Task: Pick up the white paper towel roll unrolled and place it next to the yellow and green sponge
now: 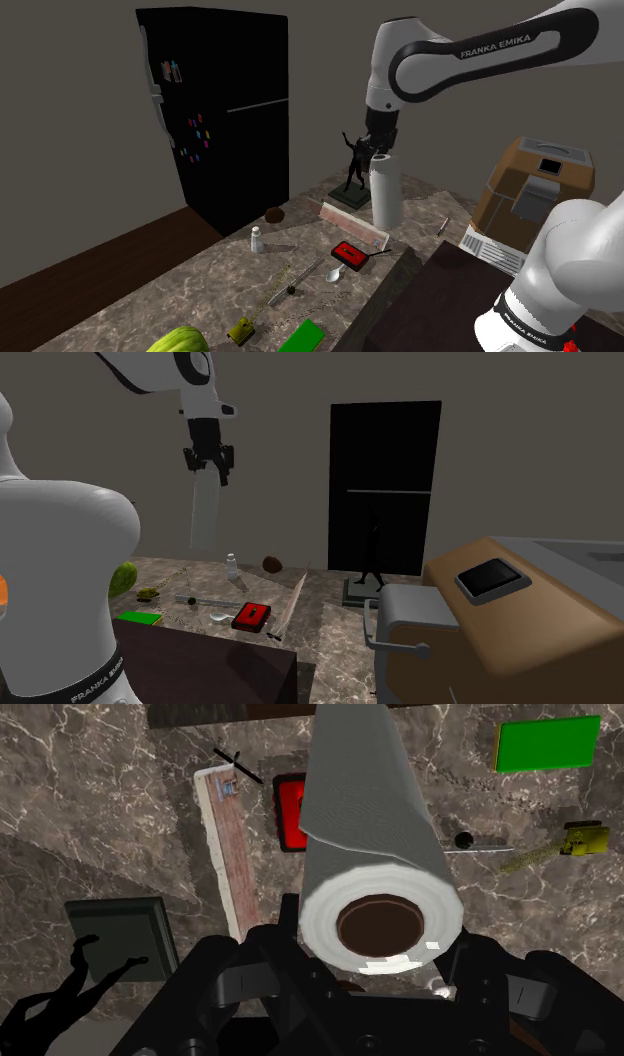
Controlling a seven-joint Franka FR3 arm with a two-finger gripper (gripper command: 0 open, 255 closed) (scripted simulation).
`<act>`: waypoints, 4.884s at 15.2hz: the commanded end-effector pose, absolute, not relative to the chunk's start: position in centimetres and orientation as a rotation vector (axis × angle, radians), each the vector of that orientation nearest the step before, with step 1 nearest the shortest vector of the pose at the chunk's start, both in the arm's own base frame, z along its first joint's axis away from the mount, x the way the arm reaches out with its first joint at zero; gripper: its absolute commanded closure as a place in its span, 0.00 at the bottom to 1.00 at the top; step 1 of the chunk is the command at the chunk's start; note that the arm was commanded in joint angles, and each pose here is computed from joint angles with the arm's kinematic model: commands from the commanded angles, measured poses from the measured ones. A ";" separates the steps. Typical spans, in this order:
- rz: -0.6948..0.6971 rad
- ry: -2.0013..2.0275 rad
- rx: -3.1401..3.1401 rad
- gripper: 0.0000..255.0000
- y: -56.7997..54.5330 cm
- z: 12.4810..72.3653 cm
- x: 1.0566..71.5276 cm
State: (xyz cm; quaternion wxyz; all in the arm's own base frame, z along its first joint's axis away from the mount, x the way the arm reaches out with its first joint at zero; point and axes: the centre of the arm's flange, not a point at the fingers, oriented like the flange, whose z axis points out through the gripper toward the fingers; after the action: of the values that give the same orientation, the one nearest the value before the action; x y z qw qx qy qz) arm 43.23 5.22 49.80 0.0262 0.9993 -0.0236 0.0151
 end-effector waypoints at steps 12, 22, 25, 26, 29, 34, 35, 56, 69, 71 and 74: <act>0.047 -0.076 3.088 1.00 21.8 49.5 39.7; 0.047 -0.076 3.088 1.00 21.8 44.2 39.7; 0.047 -0.076 3.088 1.00 21.8 42.6 39.7; 0.047 -0.076 3.088 1.00 21.8 42.1 39.7; 0.047 -0.076 3.088 1.00 21.8 40.5 39.7; 0.047 -0.076 3.088 1.00 21.8 37.9 39.7; 0.047 -0.076 3.088 1.00 21.8 37.3 39.7; 0.047 -0.076 3.088 1.00 21.8 26.3 39.7; 0.047 -0.076 3.088 1.00 21.8 22.1 39.7; 0.047 -0.076 3.088 1.00 21.8 22.1 39.7; 0.047 -0.076 3.088 0.00 21.8 22.1 39.7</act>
State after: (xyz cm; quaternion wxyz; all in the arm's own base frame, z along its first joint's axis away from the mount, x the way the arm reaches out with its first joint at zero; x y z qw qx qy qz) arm 39.68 21.77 22.10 0.0262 0.9992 -0.0245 0.0151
